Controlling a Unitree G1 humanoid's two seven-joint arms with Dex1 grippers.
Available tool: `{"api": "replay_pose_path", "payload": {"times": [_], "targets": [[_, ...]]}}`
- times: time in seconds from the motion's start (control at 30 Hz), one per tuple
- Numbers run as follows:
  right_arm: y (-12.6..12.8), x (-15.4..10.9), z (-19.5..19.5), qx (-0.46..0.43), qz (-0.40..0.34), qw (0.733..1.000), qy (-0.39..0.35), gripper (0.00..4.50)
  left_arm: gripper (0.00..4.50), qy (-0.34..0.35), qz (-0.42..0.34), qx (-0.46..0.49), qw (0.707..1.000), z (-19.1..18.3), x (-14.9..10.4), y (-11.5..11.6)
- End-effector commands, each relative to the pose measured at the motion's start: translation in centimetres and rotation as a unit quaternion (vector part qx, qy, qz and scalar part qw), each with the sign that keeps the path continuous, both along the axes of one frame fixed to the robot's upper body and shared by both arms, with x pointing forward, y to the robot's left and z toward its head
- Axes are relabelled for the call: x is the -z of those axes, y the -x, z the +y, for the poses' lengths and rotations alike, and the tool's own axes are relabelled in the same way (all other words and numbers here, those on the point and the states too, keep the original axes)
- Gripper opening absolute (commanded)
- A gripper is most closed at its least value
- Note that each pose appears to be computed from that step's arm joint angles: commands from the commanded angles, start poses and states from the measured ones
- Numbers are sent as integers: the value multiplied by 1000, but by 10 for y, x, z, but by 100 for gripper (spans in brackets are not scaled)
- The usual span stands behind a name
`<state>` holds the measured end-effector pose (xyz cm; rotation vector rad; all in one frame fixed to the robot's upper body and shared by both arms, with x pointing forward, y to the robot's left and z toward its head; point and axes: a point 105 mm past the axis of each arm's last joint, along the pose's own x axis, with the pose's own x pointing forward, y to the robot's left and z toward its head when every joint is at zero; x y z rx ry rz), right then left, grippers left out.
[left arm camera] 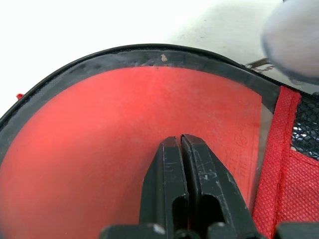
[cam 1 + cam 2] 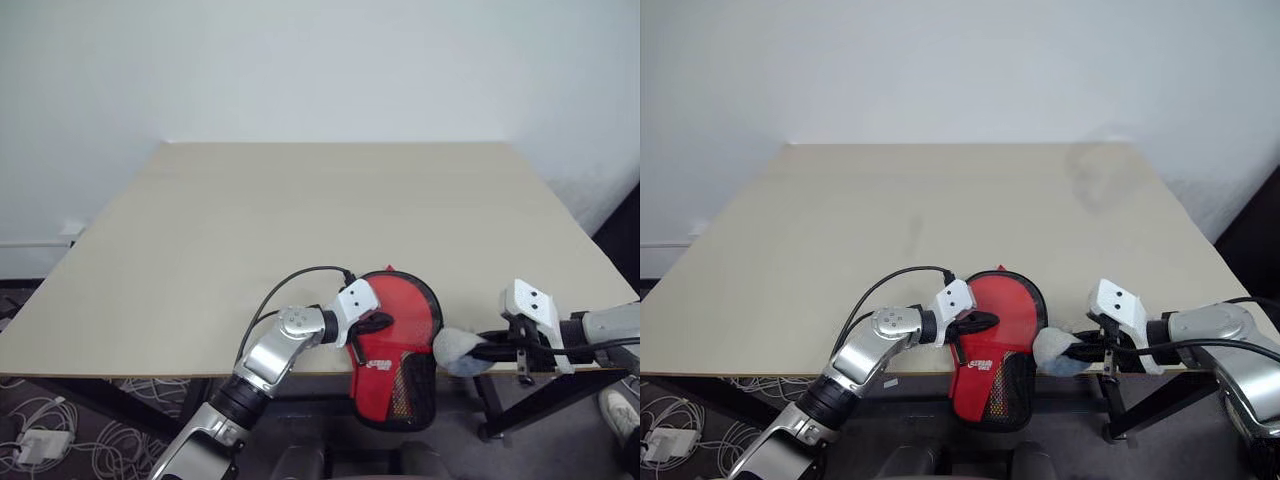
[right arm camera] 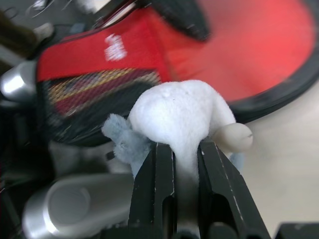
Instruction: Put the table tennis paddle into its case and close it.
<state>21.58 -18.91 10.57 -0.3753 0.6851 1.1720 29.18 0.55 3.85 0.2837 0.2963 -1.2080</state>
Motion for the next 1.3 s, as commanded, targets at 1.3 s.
{"api": "replay_pose_path", "payload": {"times": [1.3], "targets": [[37, 22, 3, -122, -13, 992, 35, 12, 0, -30, 8, 76, 997, 11, 14, -10]]}}
